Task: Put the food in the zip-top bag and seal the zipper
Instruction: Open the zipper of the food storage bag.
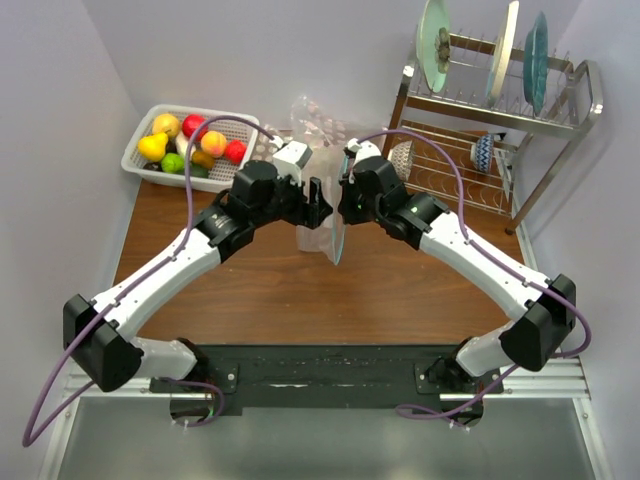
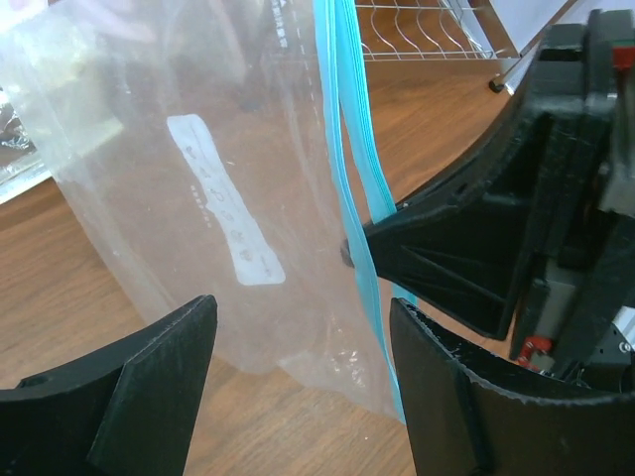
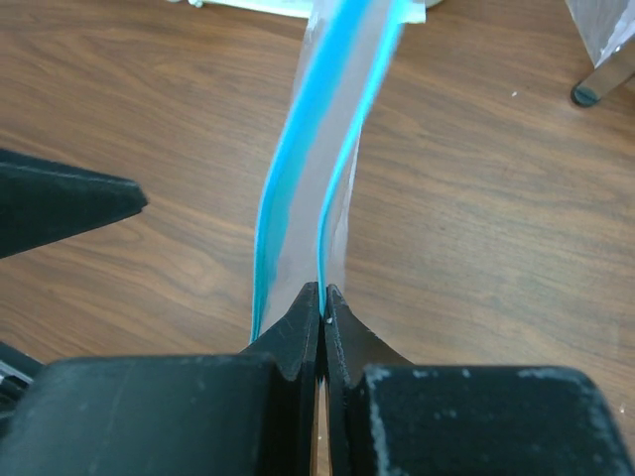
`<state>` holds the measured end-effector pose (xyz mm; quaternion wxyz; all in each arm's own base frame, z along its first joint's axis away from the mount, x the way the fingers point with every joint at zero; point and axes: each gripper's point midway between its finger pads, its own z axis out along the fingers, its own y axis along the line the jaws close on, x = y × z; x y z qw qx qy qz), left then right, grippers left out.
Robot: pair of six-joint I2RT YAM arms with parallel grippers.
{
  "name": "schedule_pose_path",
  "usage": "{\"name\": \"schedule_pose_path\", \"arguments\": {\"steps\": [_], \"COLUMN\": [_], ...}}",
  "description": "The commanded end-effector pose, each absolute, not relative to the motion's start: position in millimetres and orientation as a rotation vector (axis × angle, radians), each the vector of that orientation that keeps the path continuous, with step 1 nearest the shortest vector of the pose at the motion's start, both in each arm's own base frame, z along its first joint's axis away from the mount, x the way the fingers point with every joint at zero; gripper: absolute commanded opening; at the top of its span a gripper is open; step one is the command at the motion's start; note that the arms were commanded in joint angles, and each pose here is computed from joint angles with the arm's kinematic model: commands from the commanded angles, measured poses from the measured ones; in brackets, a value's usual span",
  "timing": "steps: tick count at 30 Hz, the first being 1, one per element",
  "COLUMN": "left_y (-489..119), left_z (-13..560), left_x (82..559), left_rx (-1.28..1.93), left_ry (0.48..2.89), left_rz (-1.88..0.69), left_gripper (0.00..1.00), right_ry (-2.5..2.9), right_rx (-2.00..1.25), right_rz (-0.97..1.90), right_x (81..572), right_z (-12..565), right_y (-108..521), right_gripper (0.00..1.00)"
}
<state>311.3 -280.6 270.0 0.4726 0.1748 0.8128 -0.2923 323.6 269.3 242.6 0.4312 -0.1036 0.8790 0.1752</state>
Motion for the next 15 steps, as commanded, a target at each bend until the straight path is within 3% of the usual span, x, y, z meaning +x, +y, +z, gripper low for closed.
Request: {"name": "schedule_pose_path", "arguments": {"steps": [1, 11, 15], "left_y": [-285.9, -291.2, -291.0], "left_z": [286.0, 317.2, 311.4], "left_x": [317.6, 327.8, 336.6], "left_rx": [0.454, 0.409, 0.389], "left_ry": [1.965, 1.903, 1.931], "left_rz": [-0.689, -0.705, -0.670], "left_gripper": [0.74, 0.74, 0.69], "right_ry": [2.141, 2.125, 2.113], "right_rx": [-0.273, -0.268, -0.262], "right_rz": [0.482, 0.522, 0.544], "right_x": [320.2, 317.7, 315.6], "right_z": [274.5, 288.0, 292.3], "right_y": [274.2, 277.2, 277.8], "right_gripper": [0.00, 0.00, 0.00]}}
